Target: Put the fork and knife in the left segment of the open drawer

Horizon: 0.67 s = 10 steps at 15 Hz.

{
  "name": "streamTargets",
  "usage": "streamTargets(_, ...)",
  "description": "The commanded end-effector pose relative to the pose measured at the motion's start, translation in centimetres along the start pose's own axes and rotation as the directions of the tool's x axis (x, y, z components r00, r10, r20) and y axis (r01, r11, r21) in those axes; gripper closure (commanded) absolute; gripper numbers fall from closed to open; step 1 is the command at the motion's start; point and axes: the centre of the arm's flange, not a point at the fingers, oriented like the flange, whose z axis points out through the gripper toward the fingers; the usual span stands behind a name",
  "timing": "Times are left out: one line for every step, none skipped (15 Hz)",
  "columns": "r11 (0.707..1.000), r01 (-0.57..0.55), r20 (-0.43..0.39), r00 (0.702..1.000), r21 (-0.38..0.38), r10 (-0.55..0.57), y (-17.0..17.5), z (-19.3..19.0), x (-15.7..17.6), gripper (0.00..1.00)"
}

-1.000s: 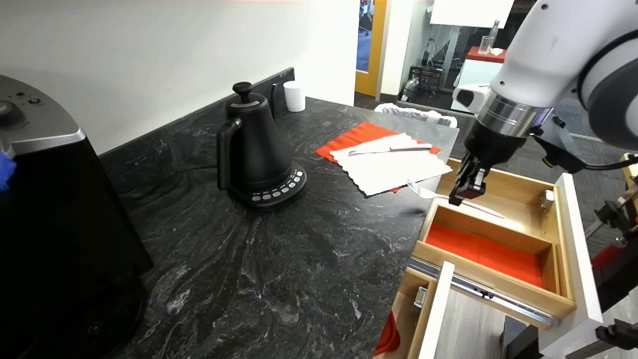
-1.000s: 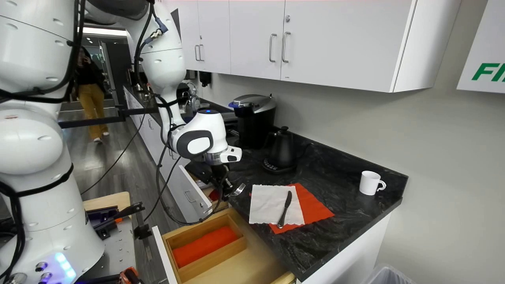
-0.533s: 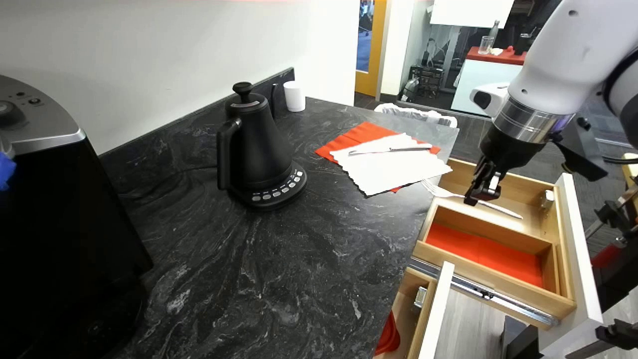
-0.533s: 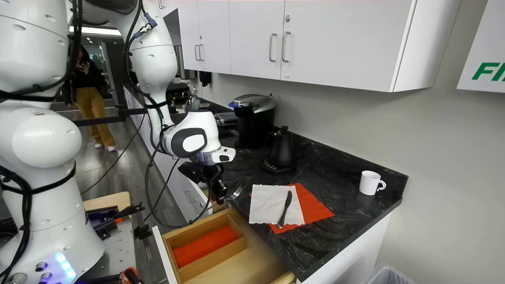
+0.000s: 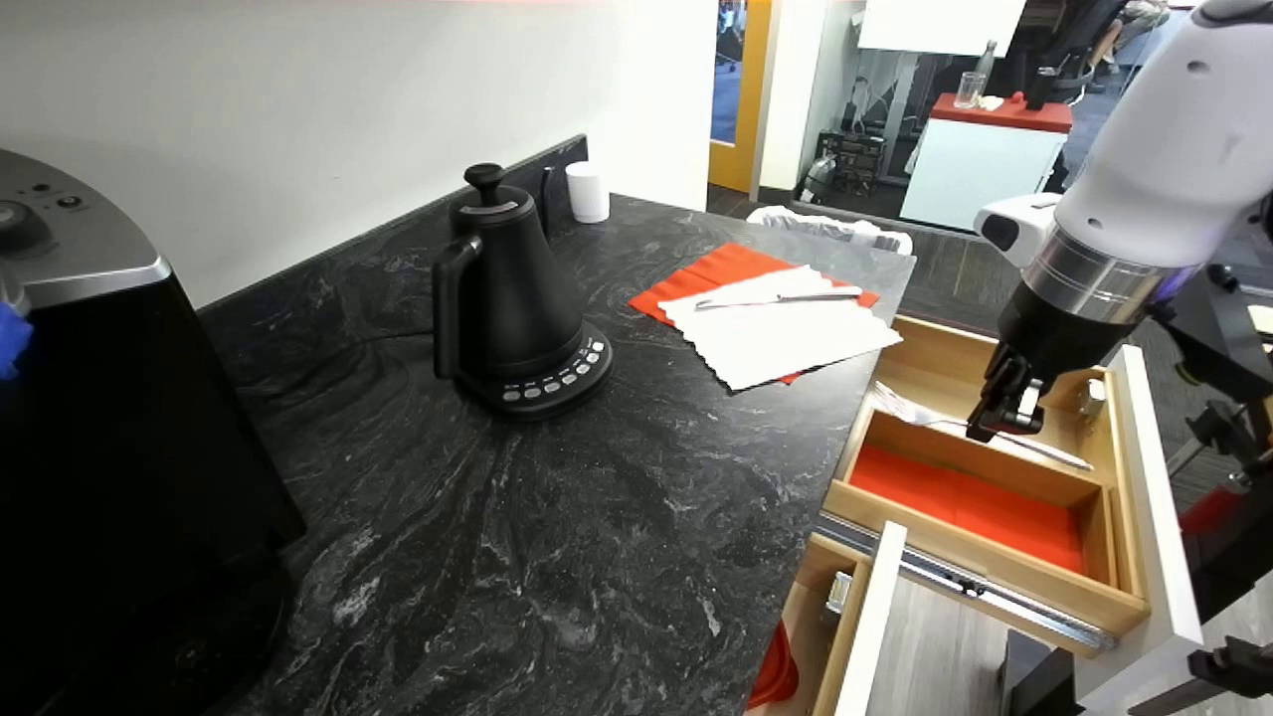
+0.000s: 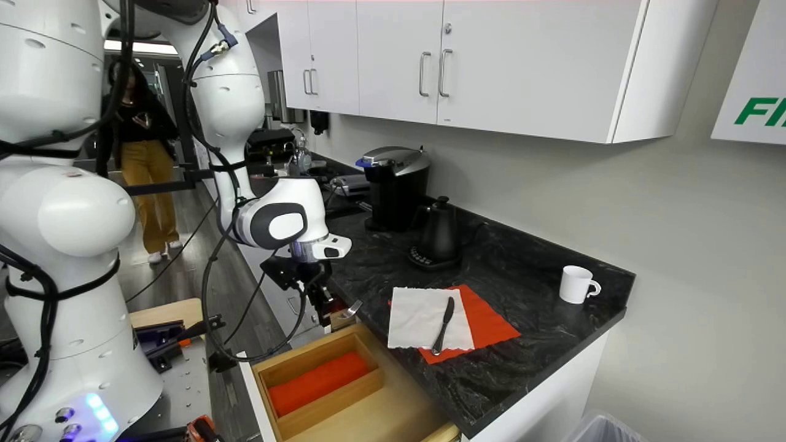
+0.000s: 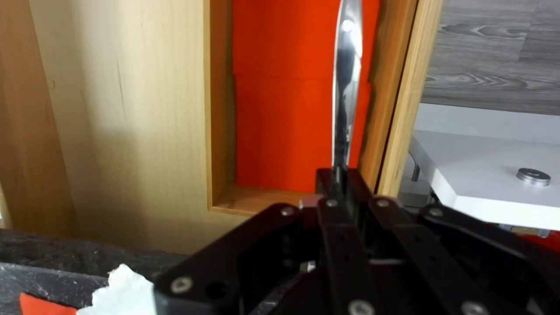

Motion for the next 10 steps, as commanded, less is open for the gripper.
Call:
streamTargets(0.998,-0.055,0.026,0.998,0.003,0.055,-0.6,-1.3,-2.3,0.95)
streamTargets(0.998,-0.06,0.03,0.998,0.002,0.06,-0.7,-1.2,-2.5,0.95)
streamTargets(0.998,-0.062,0.032,0.998,0.002,0.062,-0.8,-1.1,-2.5,0.95)
streamTargets(0.998,-0.058,0.031,0.998,0.003,0.058,-0.9,-1.1,-2.3,0.95)
streamTargets(0.999,-0.054,0.029,0.998,-0.001,0.054,-1.0,-1.1,-2.1,0.71)
streamTargets(0.999,-0.035,0.028,0.999,-0.002,0.035,-1.2,-1.1,-1.9,0.65)
streamTargets(1.0,-0.021,0.031,0.999,-0.008,0.022,-1.3,-1.1,-1.7,0.6)
streamTargets(1.0,-0.01,0.032,0.999,-0.011,0.01,-1.5,-1.1,-1.5,0.53)
streamTargets(1.0,0.005,0.035,0.999,-0.013,-0.005,-1.8,-1.2,-1.2,0.48)
streamTargets(1.0,0.017,0.037,0.999,-0.013,-0.017,-2.0,-1.2,-1.0,0.4)
